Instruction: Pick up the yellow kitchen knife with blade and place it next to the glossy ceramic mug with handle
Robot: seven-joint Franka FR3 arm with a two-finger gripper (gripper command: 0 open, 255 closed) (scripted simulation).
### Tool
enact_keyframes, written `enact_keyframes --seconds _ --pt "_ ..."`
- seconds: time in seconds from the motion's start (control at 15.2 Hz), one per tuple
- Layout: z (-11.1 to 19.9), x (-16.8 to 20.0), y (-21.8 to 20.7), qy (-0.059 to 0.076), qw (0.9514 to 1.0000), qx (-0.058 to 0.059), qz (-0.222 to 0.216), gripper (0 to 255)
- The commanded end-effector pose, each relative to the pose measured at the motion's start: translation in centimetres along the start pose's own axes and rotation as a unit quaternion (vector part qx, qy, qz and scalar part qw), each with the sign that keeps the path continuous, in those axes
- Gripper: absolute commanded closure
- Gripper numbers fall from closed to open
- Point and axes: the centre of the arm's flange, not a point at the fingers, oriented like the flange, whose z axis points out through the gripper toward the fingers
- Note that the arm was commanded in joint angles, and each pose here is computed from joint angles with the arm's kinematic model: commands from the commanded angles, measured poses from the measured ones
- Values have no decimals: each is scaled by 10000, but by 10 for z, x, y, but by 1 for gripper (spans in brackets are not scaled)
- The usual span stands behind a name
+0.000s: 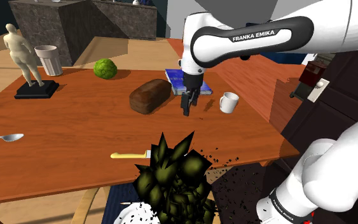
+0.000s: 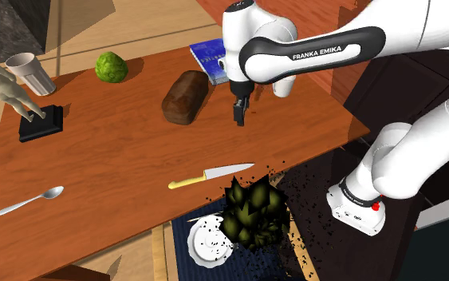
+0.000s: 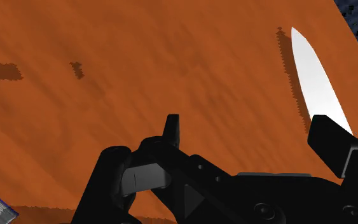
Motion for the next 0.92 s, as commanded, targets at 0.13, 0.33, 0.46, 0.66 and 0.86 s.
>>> enact_keyframes --seconds 0.13,0.33,0.46,0.66,0.86 --pt "21 42 -34 -122 9980 45 -622 0" --pt "37 69 -60 -214 9939 75 -1080 0" --pt "48 85 -80 -275 9899 96 -1384 0" --pt "65 107 -110 -365 9822 127 -1838 0" --pt "82 126 -143 -455 9723 157 -2287 0"
